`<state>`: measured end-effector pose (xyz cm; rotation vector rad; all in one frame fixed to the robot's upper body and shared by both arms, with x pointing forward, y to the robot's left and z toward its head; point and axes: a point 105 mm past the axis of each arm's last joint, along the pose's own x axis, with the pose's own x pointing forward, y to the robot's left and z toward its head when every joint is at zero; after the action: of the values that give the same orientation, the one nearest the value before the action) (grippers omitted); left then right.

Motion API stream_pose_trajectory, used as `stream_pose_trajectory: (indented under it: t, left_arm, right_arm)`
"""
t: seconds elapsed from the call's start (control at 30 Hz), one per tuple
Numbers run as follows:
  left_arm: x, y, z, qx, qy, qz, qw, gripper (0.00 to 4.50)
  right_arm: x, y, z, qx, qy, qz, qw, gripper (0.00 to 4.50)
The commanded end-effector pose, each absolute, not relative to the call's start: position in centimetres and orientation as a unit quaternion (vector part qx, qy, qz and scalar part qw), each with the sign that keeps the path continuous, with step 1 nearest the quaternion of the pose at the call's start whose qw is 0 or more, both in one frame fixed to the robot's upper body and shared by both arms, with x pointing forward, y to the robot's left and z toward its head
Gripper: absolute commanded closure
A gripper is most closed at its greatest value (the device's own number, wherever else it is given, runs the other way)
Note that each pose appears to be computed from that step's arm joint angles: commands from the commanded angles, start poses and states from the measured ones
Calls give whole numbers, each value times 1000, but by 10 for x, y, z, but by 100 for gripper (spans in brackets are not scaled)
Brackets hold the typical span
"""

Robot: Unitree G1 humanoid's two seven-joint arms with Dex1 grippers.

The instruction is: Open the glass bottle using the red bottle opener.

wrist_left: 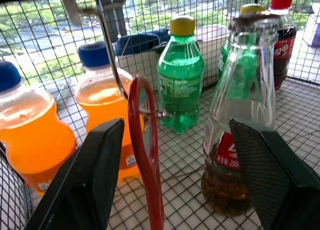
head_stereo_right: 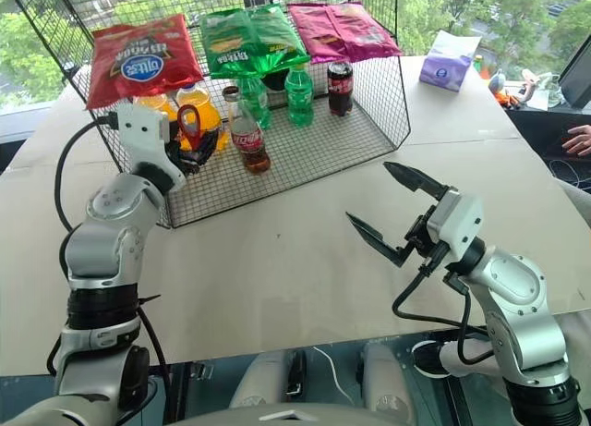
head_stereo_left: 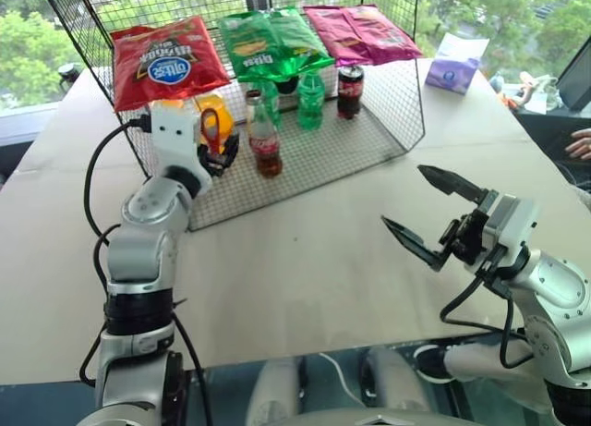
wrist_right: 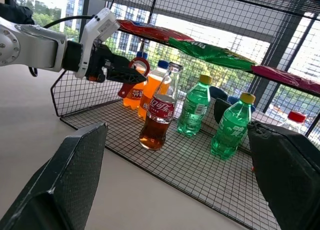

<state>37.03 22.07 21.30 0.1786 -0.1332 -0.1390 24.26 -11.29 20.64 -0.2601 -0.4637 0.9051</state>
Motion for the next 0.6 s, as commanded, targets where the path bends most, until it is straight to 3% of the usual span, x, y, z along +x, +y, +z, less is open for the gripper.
stream_pose_trajectory:
  t: [0.03,0.3,0.33,0.4,0.6]
  left_arm:
    - [365,231,234,97,-101,-53,989,104]
    - [366,235,236,92,-102,-45,989,104]
    - [366,235,236,92,-102,-45,990,158]
    - [367,235,236,90,-104,-47,989,209]
    - [369,236,238,90,-107,-49,989,435]
  right_arm:
    - [238,-112,214,-133,-240,431,859,0]
    - [239,-112,214,-134,-239,431,860,0]
    - [239,-112,214,-134,-238,431,860,0]
    - [239,-112,214,-134,-238,431,860,0]
    - [238,-111,214,-134,-238,430,861,0]
